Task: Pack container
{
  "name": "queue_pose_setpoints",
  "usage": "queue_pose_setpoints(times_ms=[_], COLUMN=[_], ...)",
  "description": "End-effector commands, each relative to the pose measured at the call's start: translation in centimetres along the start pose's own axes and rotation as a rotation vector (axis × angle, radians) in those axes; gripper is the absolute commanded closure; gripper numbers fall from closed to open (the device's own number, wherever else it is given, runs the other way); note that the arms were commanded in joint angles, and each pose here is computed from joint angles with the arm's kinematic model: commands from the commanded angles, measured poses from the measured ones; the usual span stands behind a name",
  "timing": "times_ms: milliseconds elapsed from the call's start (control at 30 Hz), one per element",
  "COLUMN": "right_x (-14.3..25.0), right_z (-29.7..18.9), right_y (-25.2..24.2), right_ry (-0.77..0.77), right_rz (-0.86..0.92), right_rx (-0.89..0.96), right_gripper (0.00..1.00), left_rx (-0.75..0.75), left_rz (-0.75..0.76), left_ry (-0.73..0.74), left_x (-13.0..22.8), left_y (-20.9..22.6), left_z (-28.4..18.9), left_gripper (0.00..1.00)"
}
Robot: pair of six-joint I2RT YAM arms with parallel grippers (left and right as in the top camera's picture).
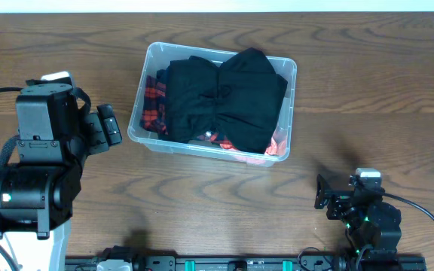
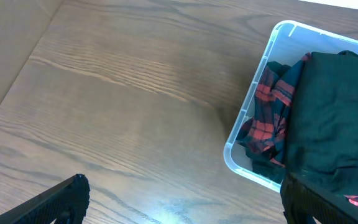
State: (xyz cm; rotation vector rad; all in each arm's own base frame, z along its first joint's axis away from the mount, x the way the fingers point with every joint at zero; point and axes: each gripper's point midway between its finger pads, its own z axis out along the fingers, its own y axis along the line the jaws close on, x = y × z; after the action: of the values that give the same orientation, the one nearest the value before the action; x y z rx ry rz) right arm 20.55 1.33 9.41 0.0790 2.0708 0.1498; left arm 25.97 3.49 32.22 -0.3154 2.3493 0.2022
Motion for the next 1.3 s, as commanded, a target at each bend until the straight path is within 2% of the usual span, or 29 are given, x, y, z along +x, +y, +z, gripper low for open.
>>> queue_pose_setpoints(times_ms=[0, 300, 533, 900, 1267], right_x=[0.0, 0.0, 0.0, 0.0, 0.0], right_z=[0.0, 0.0, 0.0, 0.0, 0.0], right_y=[0.1, 0.1, 0.1, 0.1, 0.1], right_ry=[-0.005, -0.005, -0.005, -0.005, -0.005], right_rz=[0.011, 0.011, 0.011, 0.011, 0.011], right_rx=[-0.002, -0.003, -0.003, -0.002, -0.002], right_gripper=[0.01, 0.01, 0.01, 0.01, 0.01], left_rx=[-0.016, 0.008, 0.035, 0.153, 0.212], left_rz=[-0.018, -0.051, -0.054, -0.034, -0.054], left_ry=[-0.004, -0.119, -0.178, -0.363, -0.451], left_x=[-0.1, 0.2, 4.3, 9.8, 13.5], left_y=[0.4, 1.5, 2.5, 0.9, -0.6], left_z=[-0.1, -3.9, -4.8, -0.9, 5.1], left_gripper=[0.02, 0.02, 0.02, 0.02, 0.02])
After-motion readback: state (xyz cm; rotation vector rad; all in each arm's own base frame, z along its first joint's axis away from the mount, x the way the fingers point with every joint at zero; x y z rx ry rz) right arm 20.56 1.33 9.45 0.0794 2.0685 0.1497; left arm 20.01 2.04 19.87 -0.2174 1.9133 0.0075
